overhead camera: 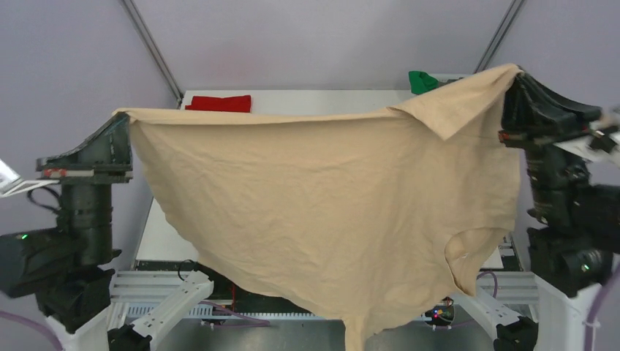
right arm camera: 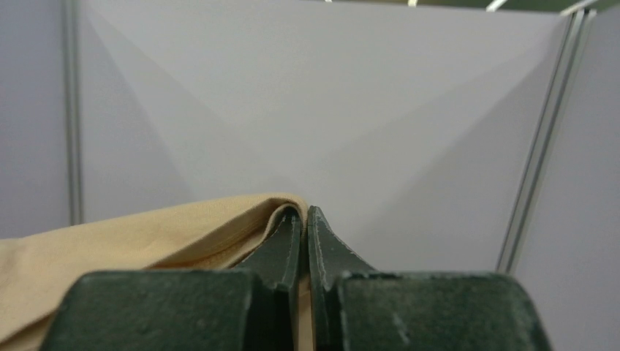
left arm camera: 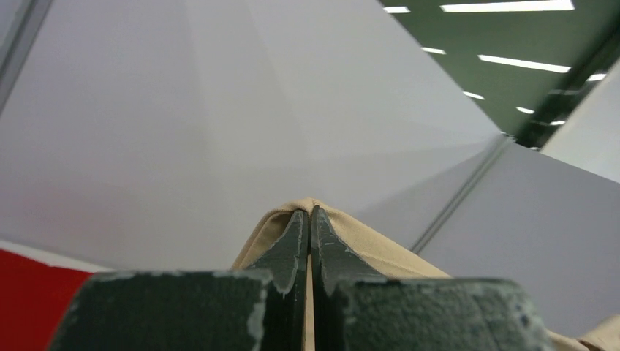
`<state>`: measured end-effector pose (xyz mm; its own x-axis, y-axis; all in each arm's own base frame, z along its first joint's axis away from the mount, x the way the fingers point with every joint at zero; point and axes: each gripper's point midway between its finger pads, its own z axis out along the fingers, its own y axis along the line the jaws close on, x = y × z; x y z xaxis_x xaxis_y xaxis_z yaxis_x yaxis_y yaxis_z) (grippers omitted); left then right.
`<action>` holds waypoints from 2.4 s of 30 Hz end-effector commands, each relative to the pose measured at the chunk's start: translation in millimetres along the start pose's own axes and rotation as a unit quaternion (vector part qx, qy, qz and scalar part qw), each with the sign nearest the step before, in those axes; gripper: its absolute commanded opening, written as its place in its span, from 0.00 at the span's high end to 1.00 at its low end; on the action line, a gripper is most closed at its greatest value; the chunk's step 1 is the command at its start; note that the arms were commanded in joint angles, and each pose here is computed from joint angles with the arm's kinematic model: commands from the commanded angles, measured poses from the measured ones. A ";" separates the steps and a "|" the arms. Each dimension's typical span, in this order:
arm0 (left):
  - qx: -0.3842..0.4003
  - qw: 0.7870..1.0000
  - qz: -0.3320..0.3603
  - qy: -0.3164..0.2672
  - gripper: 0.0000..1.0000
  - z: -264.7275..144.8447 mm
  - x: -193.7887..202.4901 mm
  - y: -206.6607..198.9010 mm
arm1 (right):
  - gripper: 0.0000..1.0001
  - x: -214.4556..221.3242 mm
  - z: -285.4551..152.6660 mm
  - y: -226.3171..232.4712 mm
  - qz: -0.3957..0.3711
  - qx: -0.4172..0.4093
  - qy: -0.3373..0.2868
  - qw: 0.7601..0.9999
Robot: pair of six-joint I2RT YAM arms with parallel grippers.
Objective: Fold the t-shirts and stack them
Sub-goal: Flatten out the tshirt
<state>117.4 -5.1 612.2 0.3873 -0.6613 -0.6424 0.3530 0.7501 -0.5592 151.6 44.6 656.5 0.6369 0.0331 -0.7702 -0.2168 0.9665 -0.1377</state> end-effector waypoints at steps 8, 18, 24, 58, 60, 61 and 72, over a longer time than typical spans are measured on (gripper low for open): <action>-0.357 0.904 0.205 0.112 0.98 86.0 239.4 197.7 | 1.00 319.0 29.6 -20.6 -0.060 0.153 0.243 0.956; -0.426 0.817 0.201 0.332 0.79 133.1 473.0 366.0 | 0.84 585.5 19.1 8.3 -0.081 0.151 0.439 0.882; -0.394 0.832 0.190 0.341 0.00 170.8 489.1 362.5 | 0.02 645.2 68.1 3.3 -0.088 0.151 0.494 0.852; -0.350 0.722 0.145 0.579 0.00 -24.5 577.3 324.8 | 0.02 641.7 -204.9 71.1 0.048 0.072 0.708 0.701; -0.360 0.713 0.142 0.584 0.00 -22.3 585.8 337.1 | 0.02 648.7 -204.6 72.0 0.047 0.071 0.712 0.697; -0.364 0.708 0.143 0.588 0.00 -22.6 591.1 342.6 | 0.02 652.6 -204.5 72.5 0.046 0.071 0.714 0.695; -0.399 0.682 0.149 0.594 0.00 6.3 621.3 382.7 | 0.02 707.7 -163.3 59.8 0.032 0.091 0.711 0.697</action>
<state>489.1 -133.3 26.0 -0.7783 -0.3080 -0.5471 -0.2932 0.9489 -0.1170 444.8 97.3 18.3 -0.7653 -0.0756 -0.6393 -0.0644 0.9971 -0.0408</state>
